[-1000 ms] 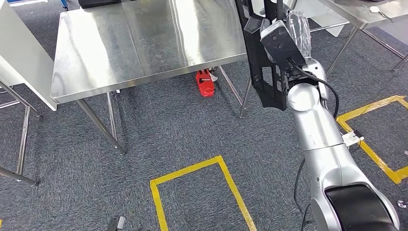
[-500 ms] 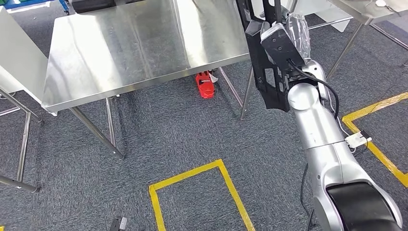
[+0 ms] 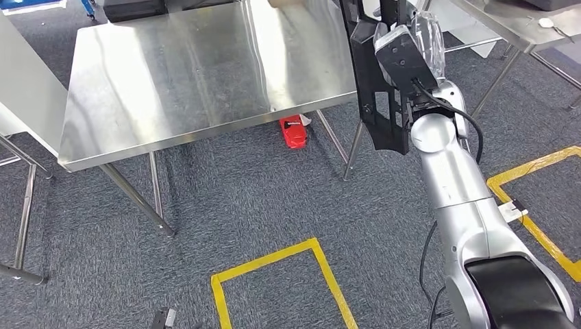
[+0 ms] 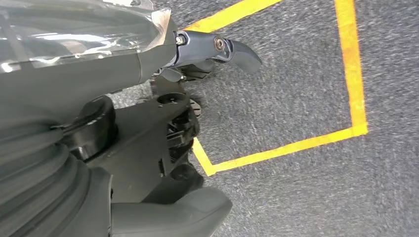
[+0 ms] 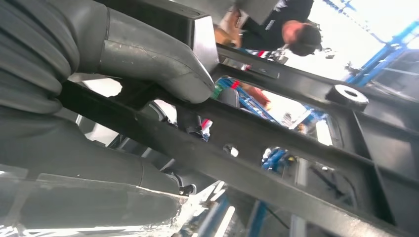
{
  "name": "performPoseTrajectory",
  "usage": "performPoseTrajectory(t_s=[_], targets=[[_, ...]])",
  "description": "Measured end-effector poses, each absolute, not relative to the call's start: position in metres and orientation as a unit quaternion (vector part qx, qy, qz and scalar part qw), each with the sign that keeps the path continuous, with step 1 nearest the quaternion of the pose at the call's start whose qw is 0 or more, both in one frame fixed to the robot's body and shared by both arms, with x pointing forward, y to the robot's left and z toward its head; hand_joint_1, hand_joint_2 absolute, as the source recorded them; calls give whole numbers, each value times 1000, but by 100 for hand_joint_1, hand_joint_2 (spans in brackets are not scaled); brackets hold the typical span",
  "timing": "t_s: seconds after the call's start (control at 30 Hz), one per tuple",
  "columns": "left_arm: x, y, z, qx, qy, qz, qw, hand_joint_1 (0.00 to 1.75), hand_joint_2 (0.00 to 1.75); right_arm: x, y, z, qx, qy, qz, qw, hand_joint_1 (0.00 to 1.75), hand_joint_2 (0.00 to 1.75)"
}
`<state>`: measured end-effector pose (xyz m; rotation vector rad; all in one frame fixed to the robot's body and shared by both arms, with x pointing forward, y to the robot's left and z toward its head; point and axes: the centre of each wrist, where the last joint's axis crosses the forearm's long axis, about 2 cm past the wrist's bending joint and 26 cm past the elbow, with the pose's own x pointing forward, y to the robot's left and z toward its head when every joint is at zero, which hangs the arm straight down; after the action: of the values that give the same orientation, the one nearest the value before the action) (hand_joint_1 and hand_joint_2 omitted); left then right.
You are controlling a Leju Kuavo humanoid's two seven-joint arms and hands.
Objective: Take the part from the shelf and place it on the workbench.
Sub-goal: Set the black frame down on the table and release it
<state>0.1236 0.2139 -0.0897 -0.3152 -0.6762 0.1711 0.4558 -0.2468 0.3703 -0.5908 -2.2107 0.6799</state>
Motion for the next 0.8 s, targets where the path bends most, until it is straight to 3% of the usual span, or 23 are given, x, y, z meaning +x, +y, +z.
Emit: performPoseTrajectory(t_s=[0.8], targets=[[120, 217, -91, -150, -326, 81, 930, 0, 175, 462, -267, 387, -285, -841, 255, 384, 175, 175]])
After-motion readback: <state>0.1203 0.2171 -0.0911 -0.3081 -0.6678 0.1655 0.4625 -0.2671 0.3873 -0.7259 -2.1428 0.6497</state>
